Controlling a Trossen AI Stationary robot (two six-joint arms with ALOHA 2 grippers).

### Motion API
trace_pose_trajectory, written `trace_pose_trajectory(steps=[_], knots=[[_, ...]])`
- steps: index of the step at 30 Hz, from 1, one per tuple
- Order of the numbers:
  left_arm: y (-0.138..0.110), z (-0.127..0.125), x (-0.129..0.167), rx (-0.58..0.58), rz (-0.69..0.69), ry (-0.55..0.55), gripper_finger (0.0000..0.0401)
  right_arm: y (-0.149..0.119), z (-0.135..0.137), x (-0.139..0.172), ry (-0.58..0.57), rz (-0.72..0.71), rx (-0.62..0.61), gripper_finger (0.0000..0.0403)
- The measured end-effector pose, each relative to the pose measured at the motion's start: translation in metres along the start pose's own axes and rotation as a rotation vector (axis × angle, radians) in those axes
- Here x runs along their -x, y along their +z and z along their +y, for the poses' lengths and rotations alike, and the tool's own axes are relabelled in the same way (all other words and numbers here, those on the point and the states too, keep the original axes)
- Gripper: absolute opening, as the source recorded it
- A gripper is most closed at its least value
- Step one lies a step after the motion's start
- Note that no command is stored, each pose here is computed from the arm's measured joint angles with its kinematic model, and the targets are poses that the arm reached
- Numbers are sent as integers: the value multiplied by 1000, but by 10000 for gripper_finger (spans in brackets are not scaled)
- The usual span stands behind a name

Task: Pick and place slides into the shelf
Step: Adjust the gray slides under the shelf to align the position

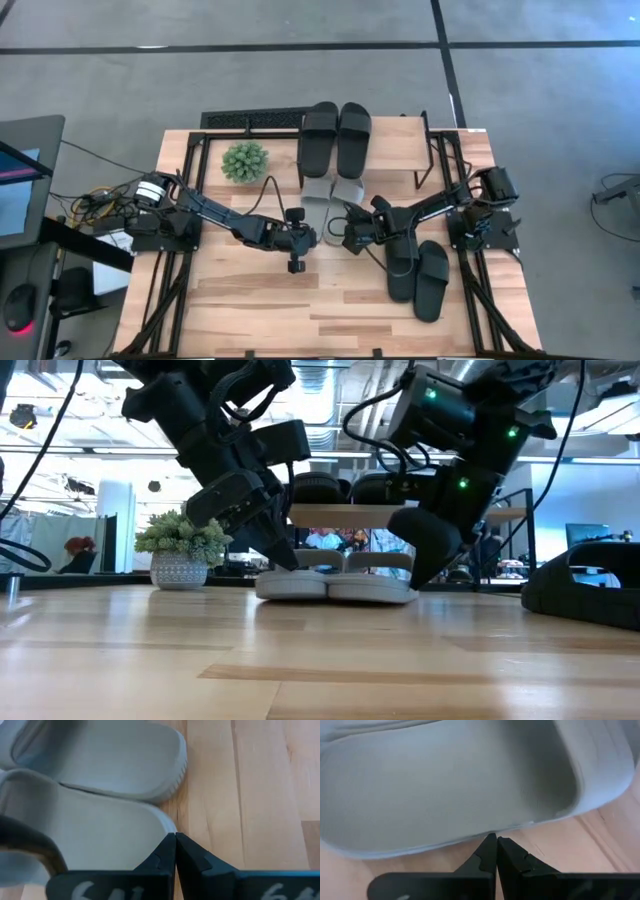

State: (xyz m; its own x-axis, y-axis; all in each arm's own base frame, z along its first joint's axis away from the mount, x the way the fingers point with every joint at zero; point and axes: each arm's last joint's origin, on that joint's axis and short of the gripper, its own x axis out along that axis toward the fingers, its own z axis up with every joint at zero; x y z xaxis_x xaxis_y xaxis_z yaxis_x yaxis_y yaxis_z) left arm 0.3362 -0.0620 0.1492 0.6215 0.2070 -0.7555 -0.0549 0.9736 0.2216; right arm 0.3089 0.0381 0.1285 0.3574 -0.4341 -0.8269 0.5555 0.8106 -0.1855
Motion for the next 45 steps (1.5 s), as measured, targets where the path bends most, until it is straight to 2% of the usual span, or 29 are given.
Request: trace_pose_trajectory(steps=[14, 18, 27, 29, 35, 41, 45], knots=[[0, -1, 0, -9, 4, -9, 0, -3, -3, 0, -36, 23, 31, 0], [-4, -5, 2, -25, 32, 27, 0, -4, -3, 0, -40, 25, 36, 0], [2, -1, 21, -15, 2, 69, 0, -3, -4, 1, -62, 14, 41, 0], [1, 1, 27, -32, 28, 71, 0, -3, -4, 1, -62, 14, 41, 0], [-19, 6, 25, -102, 223, 95, 0, -3, -3, 1, -61, 14, 41, 0], [-24, 15, 10, -35, 271, 99, 0, -2, -3, 1, -54, 5, 34, 0], [-27, 13, -4, -14, 279, 45, 0, -3, -1, 2, -46, -2, 35, 0]])
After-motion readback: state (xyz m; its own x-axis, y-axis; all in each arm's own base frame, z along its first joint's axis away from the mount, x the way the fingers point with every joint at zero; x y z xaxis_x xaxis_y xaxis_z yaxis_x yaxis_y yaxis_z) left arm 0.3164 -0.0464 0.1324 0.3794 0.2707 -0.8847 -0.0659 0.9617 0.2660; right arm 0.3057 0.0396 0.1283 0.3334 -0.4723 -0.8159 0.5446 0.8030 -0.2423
